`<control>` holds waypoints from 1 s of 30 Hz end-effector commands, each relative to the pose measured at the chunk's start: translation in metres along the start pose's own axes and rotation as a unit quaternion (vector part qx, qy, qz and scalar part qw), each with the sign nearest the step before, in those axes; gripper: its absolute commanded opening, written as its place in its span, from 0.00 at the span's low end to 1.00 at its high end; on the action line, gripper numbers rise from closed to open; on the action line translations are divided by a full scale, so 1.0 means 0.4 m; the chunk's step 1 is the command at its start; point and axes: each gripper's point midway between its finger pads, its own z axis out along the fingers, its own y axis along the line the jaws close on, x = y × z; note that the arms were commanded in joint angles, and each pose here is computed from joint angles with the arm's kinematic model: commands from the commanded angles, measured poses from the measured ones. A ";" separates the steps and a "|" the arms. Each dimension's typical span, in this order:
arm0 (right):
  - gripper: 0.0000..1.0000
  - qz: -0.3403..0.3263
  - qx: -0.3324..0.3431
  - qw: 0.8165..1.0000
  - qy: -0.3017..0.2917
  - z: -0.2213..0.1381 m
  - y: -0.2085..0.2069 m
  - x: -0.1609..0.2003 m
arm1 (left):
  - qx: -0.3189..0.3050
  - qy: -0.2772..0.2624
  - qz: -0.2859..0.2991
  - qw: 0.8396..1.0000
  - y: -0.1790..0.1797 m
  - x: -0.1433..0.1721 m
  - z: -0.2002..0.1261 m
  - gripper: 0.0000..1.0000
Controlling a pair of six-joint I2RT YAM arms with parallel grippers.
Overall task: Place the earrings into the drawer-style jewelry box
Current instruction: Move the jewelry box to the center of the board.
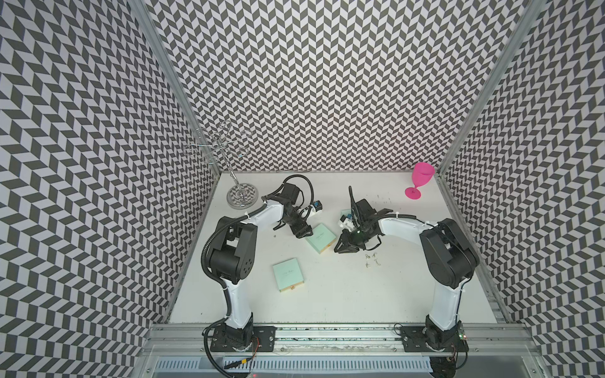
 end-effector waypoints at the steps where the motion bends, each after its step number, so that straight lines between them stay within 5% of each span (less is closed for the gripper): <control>1: 0.23 -0.004 0.009 1.000 -0.012 0.009 -0.008 -0.039 | -0.015 -0.003 -0.006 1.000 0.014 0.000 -0.010 0.74; 10: 0.23 -0.001 0.026 1.000 -0.012 0.011 -0.031 -0.070 | -0.105 -0.064 -0.012 0.992 0.102 -0.055 -0.100 0.75; 15: 0.23 -0.001 0.039 0.999 -0.012 0.016 -0.044 -0.094 | -0.132 -0.012 -0.018 0.991 0.153 0.004 -0.047 0.74; 30: 0.23 -0.031 0.069 0.997 -0.014 0.007 -0.042 -0.160 | -0.040 0.010 0.000 0.999 0.094 0.036 0.026 0.73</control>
